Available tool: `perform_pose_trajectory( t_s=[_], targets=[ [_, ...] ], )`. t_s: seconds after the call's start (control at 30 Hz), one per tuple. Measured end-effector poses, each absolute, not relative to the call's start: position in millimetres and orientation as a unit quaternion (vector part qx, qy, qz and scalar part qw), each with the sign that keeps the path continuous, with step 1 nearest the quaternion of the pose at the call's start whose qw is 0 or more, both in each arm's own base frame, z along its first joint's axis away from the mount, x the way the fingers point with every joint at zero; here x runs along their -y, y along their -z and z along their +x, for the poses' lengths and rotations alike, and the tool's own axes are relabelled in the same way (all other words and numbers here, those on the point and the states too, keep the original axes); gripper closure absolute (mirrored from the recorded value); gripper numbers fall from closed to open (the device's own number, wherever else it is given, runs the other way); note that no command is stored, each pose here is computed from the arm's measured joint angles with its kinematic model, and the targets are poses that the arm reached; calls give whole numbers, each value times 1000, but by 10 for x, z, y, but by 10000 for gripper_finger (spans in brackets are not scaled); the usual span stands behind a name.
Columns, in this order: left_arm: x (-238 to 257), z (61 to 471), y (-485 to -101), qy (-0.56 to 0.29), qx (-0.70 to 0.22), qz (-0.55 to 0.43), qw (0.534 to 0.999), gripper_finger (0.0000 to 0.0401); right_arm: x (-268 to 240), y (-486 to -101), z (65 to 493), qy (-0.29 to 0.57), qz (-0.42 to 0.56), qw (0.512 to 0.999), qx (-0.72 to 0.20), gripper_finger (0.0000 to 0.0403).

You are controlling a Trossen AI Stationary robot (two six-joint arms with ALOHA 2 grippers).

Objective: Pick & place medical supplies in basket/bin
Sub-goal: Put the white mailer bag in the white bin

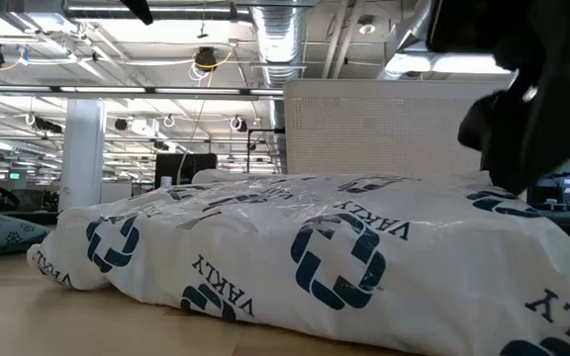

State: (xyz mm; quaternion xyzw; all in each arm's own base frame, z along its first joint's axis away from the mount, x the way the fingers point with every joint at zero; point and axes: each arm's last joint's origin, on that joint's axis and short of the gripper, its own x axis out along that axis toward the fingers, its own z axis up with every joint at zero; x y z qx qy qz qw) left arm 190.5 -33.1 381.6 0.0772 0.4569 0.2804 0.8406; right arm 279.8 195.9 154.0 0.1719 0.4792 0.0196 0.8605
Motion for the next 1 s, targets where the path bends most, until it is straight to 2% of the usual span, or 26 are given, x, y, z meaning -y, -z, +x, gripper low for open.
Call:
perform_pose_trajectory(
  t_s=[0.2,0.6,1.0],
  targets=[
    [331,1904,-3817,-281,-456,74,841,253,-1963,-1347,2804,-10,145,851,-505,143],
    [332,1907,-3817,-285,-453,67,842,253,-1962,-1152,2898,16,149,855,-497,143],
    [332,1907,-3817,-287,-452,64,842,253,-1920,-1096,2971,44,142,870,-469,144]
  ],
)
